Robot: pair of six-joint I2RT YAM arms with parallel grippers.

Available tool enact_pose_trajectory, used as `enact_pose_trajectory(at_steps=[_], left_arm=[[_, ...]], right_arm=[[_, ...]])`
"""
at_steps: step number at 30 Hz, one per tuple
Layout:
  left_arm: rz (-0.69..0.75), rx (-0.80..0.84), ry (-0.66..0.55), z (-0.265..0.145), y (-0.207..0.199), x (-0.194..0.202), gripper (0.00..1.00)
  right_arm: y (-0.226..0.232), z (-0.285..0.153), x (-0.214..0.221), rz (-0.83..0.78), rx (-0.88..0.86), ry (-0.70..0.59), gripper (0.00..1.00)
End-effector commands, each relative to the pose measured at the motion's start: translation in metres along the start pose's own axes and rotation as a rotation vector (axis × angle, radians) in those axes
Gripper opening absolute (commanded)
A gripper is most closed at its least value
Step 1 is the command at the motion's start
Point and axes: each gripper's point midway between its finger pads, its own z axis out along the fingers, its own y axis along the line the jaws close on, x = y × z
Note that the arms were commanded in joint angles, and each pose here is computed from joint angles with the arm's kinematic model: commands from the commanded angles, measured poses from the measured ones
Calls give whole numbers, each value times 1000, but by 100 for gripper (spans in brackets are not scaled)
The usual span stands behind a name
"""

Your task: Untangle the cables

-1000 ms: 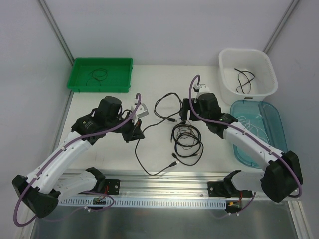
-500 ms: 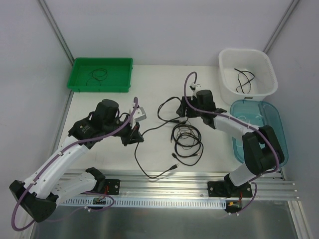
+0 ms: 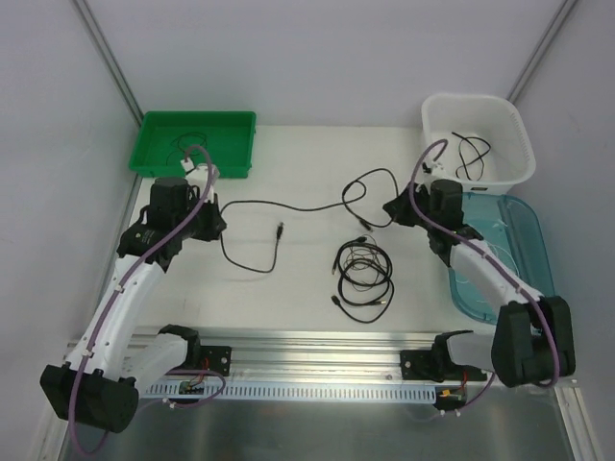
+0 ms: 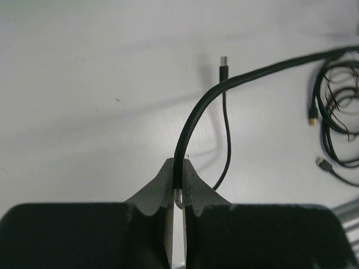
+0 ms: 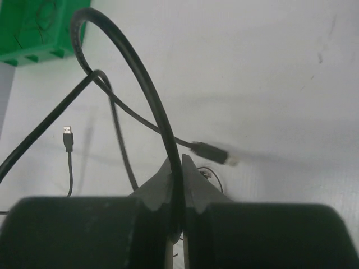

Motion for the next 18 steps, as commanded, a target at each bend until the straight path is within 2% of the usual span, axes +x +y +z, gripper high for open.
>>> enact_pose_trajectory(at_steps=[1,7,11,15,17,18], left_arm=[[-203,-169,-68,-1,39,-12,0],[-361,-197,-76,-2,59,-12,0],[-411,-173,-57,4,57,-11,0],[-430,-124,-23,12,50,-7,0],[-447,-186,-20,12,62,-3,0],[-473,-228,-23,10,73,2,0]], right_arm=[[11,-43,-43,31,-55,-140,1],[53,-96,-74,-46,-184,-236,1],[81,-109,-69,-108,-301,-210,1],[118,-111,-47,-169,-443,-146,1],[118,-115,-49,-148,-444,-180,1],[104,-113,-58,-126,-362,-226,1]])
